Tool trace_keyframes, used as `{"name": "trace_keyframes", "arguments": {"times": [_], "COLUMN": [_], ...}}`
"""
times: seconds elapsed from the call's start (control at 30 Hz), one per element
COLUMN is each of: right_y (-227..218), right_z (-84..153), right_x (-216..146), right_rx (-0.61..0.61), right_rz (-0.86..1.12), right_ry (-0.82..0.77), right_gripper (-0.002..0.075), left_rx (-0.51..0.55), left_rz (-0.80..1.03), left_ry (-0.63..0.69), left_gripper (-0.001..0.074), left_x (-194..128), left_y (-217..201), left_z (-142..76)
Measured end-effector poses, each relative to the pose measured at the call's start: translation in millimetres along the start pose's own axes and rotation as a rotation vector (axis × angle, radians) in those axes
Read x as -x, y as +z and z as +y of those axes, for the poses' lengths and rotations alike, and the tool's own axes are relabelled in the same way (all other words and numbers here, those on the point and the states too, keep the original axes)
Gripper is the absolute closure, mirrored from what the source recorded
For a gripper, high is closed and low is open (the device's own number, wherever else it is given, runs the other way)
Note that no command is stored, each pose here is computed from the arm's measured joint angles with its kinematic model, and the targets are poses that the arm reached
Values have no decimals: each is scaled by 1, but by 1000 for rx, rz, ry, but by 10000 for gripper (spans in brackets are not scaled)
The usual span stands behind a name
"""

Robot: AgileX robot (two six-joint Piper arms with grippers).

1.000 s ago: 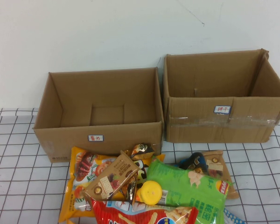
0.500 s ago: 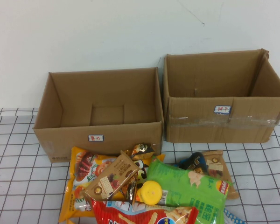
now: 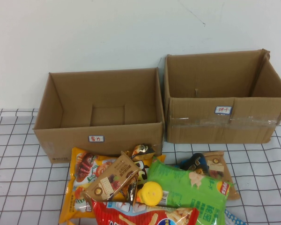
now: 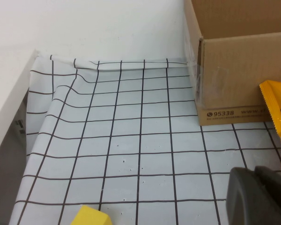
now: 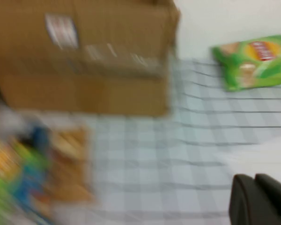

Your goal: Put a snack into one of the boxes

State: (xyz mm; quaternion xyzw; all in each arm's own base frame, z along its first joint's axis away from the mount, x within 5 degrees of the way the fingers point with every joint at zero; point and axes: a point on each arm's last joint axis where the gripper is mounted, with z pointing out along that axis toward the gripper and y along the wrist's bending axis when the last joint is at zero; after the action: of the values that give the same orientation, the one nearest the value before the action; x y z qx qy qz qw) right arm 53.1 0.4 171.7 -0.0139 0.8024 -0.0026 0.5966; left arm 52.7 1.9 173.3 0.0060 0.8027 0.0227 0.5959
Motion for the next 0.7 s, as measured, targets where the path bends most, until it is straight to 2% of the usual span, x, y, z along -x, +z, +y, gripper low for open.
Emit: {"name": "trace_keyframes", "arguments": {"times": [0.03, 0.13, 0.2, 0.37, 0.53, 0.7], "right_y": [0, -1, -1, -4, -5, -5], "right_z": [4, 8, 7, 3, 1, 2], "right_x": [4, 10, 14, 26, 29, 30], "right_rx": [43, 106, 113, 87, 81, 152], "right_rz": [-37, -88, -138, -274, -321, -306], "right_ry": [174, 420, 449, 382, 399, 790], "right_gripper": [725, 725, 725, 725, 725, 725], "left_rx": [0, 0, 0, 0, 0, 0], "left_rz": [0, 0, 0, 0, 0, 0], "left_ry": [0, 0, 0, 0, 0, 0], "left_gripper": [738, 738, 738, 738, 738, 738], "left_x": [0, 0, 0, 0, 0, 0], "left_y": [0, 0, 0, 0, 0, 0], "left_z": [0, 0, 0, 0, 0, 0]}}
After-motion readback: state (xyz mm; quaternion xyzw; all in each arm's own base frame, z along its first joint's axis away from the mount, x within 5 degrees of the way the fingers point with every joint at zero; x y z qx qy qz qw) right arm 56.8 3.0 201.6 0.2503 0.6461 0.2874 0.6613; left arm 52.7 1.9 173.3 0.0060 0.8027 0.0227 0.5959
